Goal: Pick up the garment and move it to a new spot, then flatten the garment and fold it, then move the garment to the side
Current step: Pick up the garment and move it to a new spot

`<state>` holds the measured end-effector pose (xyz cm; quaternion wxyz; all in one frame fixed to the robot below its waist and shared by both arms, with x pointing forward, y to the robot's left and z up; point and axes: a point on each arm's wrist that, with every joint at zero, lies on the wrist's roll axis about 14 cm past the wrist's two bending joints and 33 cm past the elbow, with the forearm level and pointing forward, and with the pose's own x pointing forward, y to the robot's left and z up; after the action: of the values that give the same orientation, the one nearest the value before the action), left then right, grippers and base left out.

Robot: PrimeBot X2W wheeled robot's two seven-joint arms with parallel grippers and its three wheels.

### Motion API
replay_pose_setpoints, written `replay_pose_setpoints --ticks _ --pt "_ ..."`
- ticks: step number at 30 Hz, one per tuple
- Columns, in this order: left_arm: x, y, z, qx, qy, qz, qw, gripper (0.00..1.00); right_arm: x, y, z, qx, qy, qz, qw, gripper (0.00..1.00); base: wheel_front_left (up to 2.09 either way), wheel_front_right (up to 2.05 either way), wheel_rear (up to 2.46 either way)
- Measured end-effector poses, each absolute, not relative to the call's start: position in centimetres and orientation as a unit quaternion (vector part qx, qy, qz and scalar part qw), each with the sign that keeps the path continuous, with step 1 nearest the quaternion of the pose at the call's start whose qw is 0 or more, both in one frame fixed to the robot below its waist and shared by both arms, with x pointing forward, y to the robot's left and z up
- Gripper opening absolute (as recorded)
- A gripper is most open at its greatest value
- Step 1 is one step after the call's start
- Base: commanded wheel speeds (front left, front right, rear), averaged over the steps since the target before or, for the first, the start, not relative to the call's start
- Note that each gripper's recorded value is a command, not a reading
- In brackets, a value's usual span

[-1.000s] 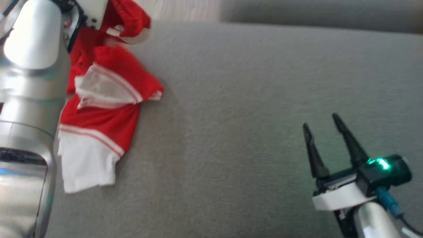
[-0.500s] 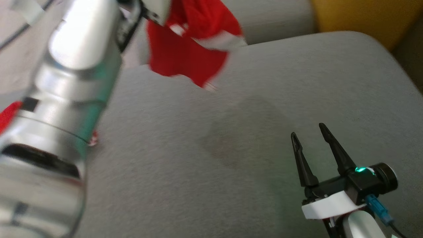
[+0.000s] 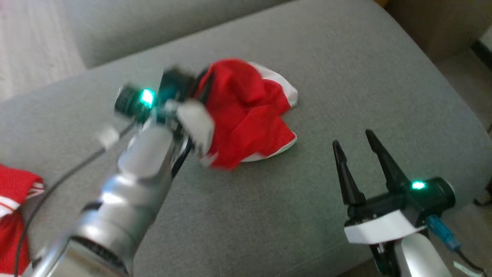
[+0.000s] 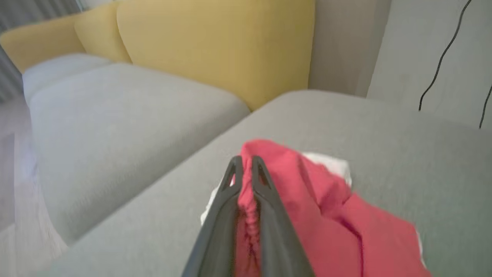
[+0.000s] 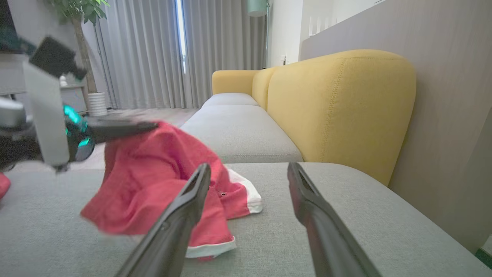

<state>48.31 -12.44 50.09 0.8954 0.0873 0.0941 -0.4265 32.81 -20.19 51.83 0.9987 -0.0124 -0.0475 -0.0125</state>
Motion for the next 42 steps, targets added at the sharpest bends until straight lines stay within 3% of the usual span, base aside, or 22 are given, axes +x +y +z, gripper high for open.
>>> replay_pose_setpoints --ticks 3,4,5,12,17,30,42 --pt "48.2 -10.9 45.5 0.088 0.131 -0.415 0.896 0.00 33.6 -20.6 51.5 -0.011 -0.041 -0.018 0.999 1.00 0.00 0.00 0.00" --pt "48.5 -10.3 44.8 0.086 0.133 -0.405 0.900 0.47 33.7 -20.8 51.4 -0.010 -0.038 -0.020 0.999 1.00 0.00 0.00 0.00" --pt "48.8 -9.8 44.6 0.086 0.130 -0.396 0.905 1.00 33.8 -20.9 51.2 -0.010 -0.035 -0.021 0.999 1.00 0.00 0.00 0.00" --pt "49.7 -6.6 45.9 0.084 0.104 -0.346 0.929 1.00 34.4 -20.0 50.9 -0.009 -0.034 -0.005 0.999 1.00 0.00 0.00 0.00" --pt "48.7 -4.2 52.1 0.038 0.006 -0.302 0.953 1.00 33.6 -19.8 51.7 -0.005 -0.051 -0.003 0.999 1.00 0.00 0.00 0.00" --pt "36.6 8.0 54.3 -0.016 -0.084 -0.121 0.989 1.00 32.2 -16.0 51.4 0.032 -0.055 0.056 0.996 1.00 0.00 0.00 0.00" --pt "29.8 11.9 52.2 -0.008 -0.070 -0.048 0.996 1.00 30.1 -14.7 50.4 0.030 -0.043 0.077 0.996 1.00 0.00 0.00 0.00"
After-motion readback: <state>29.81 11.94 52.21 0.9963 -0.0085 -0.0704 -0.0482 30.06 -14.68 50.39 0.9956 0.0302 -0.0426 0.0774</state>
